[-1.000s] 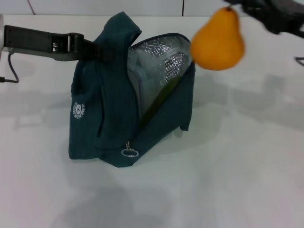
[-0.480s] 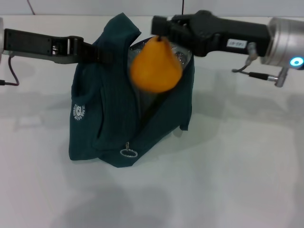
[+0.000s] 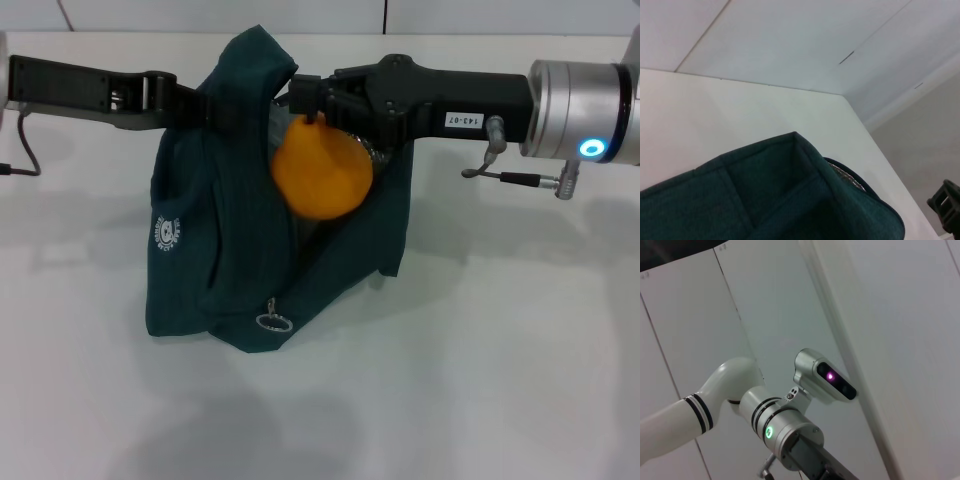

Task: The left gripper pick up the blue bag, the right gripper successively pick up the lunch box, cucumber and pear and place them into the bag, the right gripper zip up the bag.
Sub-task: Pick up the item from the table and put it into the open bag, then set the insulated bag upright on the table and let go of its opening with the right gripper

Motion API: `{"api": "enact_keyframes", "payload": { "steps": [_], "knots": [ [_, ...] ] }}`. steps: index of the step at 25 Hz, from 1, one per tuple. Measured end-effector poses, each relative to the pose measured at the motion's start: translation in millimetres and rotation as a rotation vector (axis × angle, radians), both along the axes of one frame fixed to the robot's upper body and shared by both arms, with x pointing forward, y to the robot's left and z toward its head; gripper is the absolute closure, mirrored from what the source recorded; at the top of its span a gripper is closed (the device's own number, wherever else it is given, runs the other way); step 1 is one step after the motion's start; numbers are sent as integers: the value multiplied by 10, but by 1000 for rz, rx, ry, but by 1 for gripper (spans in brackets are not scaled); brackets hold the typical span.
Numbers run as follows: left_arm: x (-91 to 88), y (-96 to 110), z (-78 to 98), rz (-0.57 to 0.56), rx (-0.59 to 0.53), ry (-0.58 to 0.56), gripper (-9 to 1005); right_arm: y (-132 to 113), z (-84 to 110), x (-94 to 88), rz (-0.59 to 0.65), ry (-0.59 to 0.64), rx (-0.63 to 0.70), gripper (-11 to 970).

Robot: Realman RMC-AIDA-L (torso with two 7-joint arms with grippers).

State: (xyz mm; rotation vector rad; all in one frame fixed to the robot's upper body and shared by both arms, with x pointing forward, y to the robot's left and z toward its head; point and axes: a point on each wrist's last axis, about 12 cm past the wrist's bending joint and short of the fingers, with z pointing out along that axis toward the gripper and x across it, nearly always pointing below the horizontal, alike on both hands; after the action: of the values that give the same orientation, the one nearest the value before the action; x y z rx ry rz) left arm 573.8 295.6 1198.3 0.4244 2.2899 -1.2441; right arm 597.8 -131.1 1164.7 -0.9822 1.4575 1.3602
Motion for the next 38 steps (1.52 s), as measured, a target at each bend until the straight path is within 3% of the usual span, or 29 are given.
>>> {"api": "enact_keyframes", "payload": {
  "steps": [12, 15, 18, 22, 26, 31, 38],
  "knots": [
    [12, -11, 11, 1, -1, 0, 951, -178, -32, -52, -57, 13, 69, 832],
    [6, 6, 8, 7, -3, 0, 951, -252, -27, -77, -73, 7, 89, 715],
    [3, 25, 11, 14, -4, -2, 950, -547, -92, -172, -163, 39, 156, 598],
    [9, 24, 24, 14, -3, -6, 950, -973, -333, -331, -304, 211, 229, 547],
    [13, 21, 29, 13, -3, -7, 950, -1191, -626, -481, -386, 452, 274, 495],
    [25, -6, 34, 6, -6, -7, 949, -1167, -810, -535, -376, 723, 284, 404],
    [35, -44, 38, -4, -9, -11, 949, -979, -857, -406, -368, 826, 219, 276]
  ]
}}
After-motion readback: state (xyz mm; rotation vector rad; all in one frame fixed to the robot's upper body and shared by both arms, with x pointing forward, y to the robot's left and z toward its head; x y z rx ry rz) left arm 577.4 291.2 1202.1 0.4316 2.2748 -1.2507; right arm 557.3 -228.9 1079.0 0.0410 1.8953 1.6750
